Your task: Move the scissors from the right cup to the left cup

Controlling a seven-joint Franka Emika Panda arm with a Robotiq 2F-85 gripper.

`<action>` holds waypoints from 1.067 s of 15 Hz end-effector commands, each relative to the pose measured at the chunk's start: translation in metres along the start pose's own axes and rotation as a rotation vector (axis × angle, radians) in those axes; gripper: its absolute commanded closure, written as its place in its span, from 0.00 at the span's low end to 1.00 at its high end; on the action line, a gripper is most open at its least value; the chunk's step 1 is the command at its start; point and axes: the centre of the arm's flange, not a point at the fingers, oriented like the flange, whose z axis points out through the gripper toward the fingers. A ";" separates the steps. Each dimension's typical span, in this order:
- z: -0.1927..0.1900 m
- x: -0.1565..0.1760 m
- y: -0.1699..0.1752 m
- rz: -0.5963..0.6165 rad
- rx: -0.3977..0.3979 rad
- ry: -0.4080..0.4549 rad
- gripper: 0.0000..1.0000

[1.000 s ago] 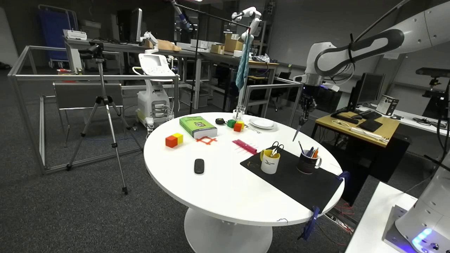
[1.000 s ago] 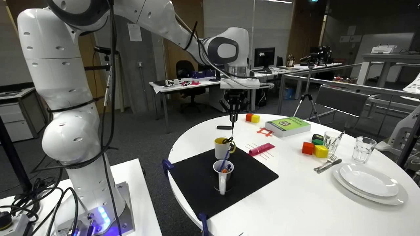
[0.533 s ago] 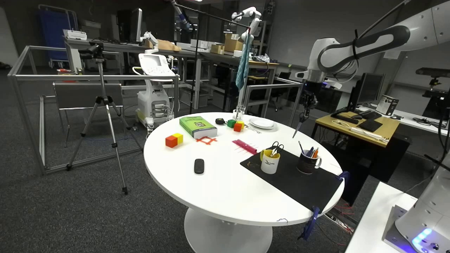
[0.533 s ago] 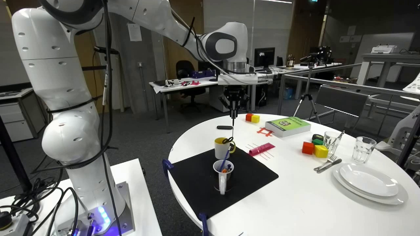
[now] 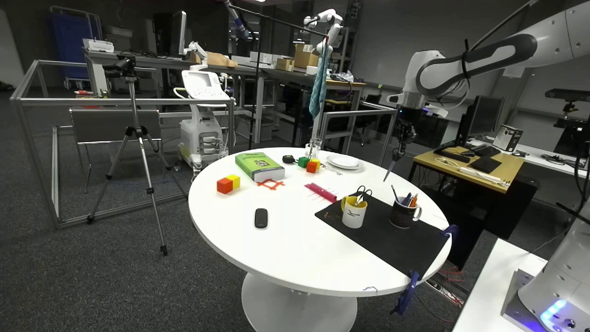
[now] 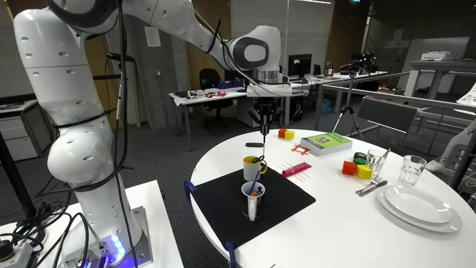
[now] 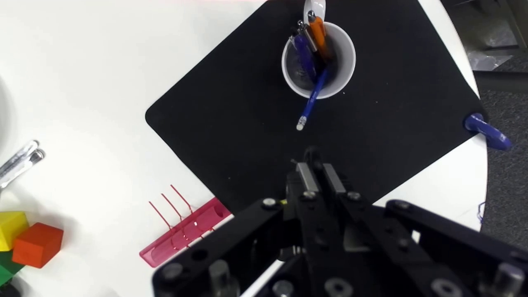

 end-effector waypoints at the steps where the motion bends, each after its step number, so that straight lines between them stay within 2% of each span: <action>1: -0.001 0.013 0.001 0.085 -0.029 0.022 0.98; 9: -0.002 0.070 -0.008 0.358 -0.097 0.094 0.98; 16: -0.008 0.099 -0.019 0.602 -0.062 0.163 0.98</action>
